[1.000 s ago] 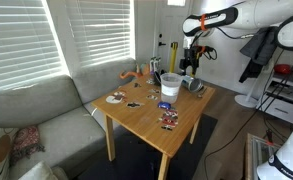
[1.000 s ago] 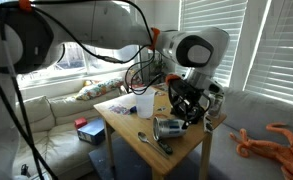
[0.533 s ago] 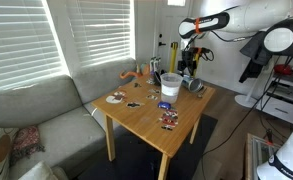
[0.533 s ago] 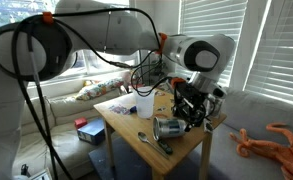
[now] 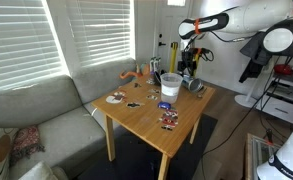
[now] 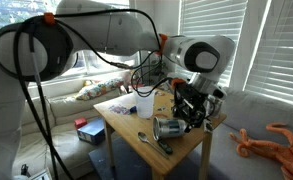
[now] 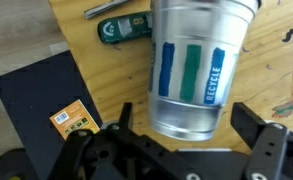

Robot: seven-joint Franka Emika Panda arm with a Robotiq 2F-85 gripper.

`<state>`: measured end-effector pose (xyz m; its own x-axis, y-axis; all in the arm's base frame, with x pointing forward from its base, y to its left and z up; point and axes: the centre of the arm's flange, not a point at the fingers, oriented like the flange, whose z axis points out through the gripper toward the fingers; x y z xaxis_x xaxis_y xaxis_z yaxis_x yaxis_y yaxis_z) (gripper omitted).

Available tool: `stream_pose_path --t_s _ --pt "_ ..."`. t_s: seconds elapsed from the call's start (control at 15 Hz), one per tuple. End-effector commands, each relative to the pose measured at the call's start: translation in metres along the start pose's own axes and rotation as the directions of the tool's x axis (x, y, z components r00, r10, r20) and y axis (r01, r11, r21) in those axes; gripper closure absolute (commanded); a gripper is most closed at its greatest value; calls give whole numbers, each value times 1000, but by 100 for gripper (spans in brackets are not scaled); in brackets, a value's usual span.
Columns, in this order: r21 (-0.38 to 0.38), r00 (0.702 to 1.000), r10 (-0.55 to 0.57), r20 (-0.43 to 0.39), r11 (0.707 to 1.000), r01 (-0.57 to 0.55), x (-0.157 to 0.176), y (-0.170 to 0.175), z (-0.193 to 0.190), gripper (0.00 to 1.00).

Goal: Place the silver cup upside down in the clear cup and put the silver spoon in the clear cup.

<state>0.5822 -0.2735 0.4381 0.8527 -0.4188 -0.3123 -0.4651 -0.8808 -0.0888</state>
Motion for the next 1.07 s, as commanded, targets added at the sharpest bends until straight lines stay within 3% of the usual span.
stream_pose_path --t_s 0.0,0.87,0.93,1.0 --pt "6 1000 18 9 1000 -18 10 4 7 0" --pt "47 986 86 142 995 -93 25 18 32 2" --pt "54 983 100 156 992 -110 25 18 32 18" --pt "61 980 110 164 991 -121 24 19 32 27"
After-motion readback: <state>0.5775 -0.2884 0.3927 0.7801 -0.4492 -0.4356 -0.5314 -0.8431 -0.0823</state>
